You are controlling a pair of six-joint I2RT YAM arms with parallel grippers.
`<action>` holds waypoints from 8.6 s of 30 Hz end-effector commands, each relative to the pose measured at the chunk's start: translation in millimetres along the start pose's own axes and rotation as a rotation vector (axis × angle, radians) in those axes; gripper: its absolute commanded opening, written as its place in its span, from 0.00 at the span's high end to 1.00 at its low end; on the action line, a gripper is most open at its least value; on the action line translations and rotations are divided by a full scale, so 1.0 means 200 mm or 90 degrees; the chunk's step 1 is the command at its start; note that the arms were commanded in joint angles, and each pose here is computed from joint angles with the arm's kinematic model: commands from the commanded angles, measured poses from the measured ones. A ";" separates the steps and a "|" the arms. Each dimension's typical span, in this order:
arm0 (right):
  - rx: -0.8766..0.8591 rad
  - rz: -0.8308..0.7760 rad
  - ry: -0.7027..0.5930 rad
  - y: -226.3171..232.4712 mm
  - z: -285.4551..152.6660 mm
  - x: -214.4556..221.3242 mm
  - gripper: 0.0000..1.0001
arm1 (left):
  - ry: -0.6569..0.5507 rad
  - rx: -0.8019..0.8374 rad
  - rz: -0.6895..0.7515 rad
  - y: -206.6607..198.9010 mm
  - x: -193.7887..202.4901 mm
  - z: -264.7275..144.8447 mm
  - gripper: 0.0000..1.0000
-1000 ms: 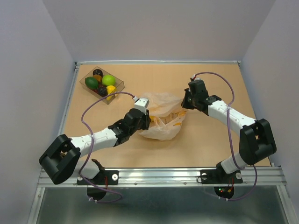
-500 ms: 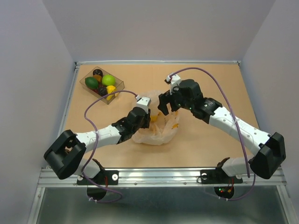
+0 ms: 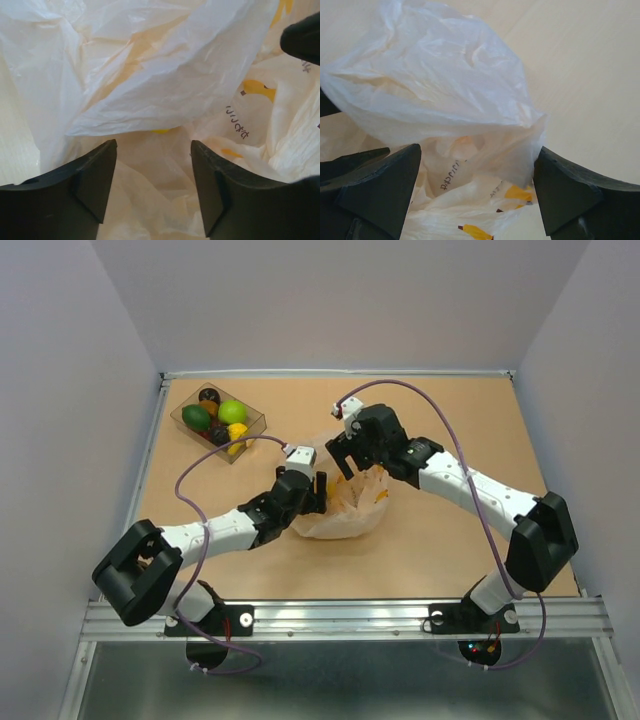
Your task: Untie the knot of the plastic bag and take out the fruit
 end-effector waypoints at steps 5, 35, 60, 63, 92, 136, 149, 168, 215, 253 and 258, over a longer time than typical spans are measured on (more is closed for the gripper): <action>-0.019 0.118 -0.130 0.04 -0.27 -0.29 0.06 | -0.084 -0.028 -0.017 0.02 -0.21 -0.03 0.11; -0.172 0.376 0.117 0.24 -0.05 0.75 0.41 | -0.139 -0.146 -0.220 0.10 -0.47 0.24 0.21; -0.169 0.354 0.061 0.24 -0.09 0.60 0.39 | -0.034 -0.048 -0.060 -0.01 -0.36 0.15 0.11; -0.167 0.352 0.053 0.23 -0.10 0.58 0.39 | -0.027 -0.062 -0.052 0.01 -0.33 0.15 0.11; 0.071 0.088 -0.129 -0.11 -0.31 -0.21 0.00 | -0.087 -0.022 0.015 0.00 -0.27 0.19 0.08; -0.037 0.104 -0.089 -0.09 -0.04 -0.27 1.00 | -0.057 -0.133 -0.008 0.00 -0.18 0.66 0.17; 0.042 0.128 -0.086 -0.16 -0.01 -0.23 1.00 | -0.045 -0.093 -0.005 0.01 -0.11 0.53 0.92; 0.123 0.196 -0.066 -0.22 0.11 -0.16 1.00 | -0.134 0.054 -0.075 0.01 -0.33 -0.12 1.00; 0.198 0.270 -0.073 -0.28 -0.28 0.26 1.00 | -0.069 -0.433 -0.153 1.33 -0.58 0.38 0.24; 0.539 0.381 -0.327 -0.63 -0.94 0.26 0.04 | -0.352 -0.472 -0.339 0.92 -0.43 -1.41 0.01; 0.451 0.382 -0.395 -0.59 -1.14 0.20 0.00 | -0.426 -0.449 -0.322 0.88 -0.45 -1.56 0.01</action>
Point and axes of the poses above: each gripper's point midway between its finger pads, its own z axis out along the fingers, its own y axis along the line the jaws close on, x = y × z, the point moved 5 cm from there along -z, back along the fingers, and after that the axes turned 13 degrees about z, right-handed, at the moved point
